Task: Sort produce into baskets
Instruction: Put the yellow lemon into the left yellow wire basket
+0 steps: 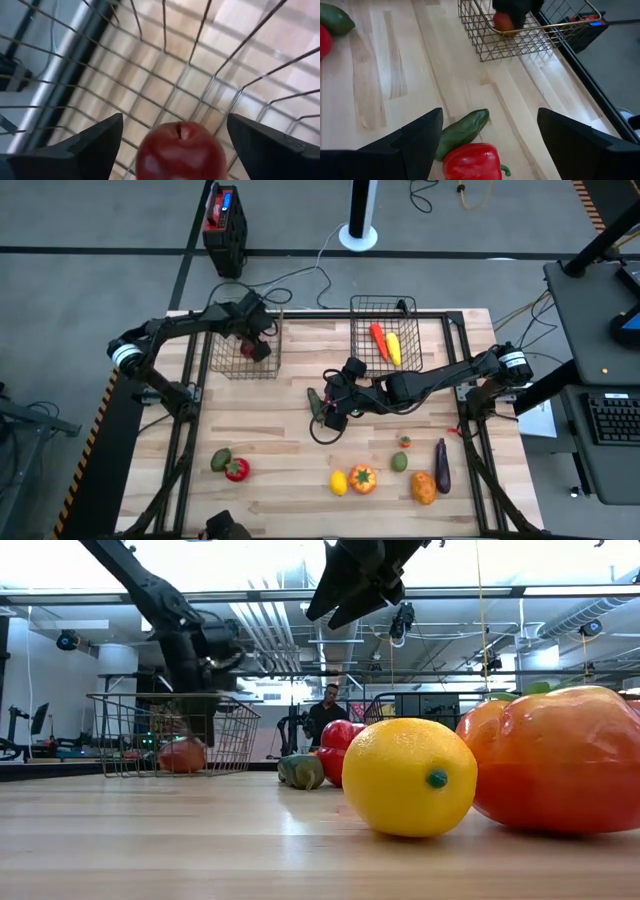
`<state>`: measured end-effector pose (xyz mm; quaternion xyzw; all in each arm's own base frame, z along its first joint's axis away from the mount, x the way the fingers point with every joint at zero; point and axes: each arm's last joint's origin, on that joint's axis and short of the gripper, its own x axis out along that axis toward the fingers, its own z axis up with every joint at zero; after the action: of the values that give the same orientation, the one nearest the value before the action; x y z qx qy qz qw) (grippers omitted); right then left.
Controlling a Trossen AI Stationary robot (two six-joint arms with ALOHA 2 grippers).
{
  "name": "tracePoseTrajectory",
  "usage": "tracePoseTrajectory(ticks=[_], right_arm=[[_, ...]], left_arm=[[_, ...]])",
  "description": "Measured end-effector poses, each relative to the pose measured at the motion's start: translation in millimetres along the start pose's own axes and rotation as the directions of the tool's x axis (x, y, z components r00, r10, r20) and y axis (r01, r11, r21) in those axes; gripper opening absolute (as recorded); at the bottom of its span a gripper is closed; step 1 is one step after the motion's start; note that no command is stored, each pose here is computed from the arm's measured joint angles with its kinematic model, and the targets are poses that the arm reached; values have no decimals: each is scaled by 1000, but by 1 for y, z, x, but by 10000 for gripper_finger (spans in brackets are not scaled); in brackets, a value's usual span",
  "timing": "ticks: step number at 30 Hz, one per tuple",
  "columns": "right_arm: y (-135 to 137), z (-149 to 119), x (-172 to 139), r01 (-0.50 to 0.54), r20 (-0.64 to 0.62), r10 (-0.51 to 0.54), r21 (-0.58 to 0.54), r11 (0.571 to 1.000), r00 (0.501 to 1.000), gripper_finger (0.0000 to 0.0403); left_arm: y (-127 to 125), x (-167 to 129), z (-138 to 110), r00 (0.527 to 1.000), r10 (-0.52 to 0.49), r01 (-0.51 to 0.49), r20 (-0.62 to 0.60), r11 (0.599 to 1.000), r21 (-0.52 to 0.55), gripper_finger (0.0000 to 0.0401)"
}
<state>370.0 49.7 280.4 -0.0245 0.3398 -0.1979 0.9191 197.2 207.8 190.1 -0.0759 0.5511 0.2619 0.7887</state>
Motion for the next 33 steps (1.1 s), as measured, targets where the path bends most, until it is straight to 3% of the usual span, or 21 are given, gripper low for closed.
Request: tracePoseTrajectory(ticks=[6,9,15,21,27,33], right_arm=[[-1,-5,-1,8,-54,-7,13,1000,999,315],[-2,-8,-4,-52,-137,54,19,998,989,315],[6,-16,-9,-249,-251,256,60,967,933,315],[27,-24,-22,-377,-303,376,56,924,876,315],[56,-33,-42,-446,-307,426,5,895,851,304],[80,-37,-60,-438,-216,417,-56,897,883,300]], left_arm=[[-6,-40,3,990,27,-21,135,999,-44,337],[-21,-62,2,977,16,-7,214,999,-44,334],[-74,-99,5,924,-98,82,370,995,59,326],[-140,-122,-4,895,-110,19,432,977,211,324],[-188,-143,-24,860,-139,-1,490,962,274,324],[-220,-161,-47,820,-137,-13,556,966,257,324]])
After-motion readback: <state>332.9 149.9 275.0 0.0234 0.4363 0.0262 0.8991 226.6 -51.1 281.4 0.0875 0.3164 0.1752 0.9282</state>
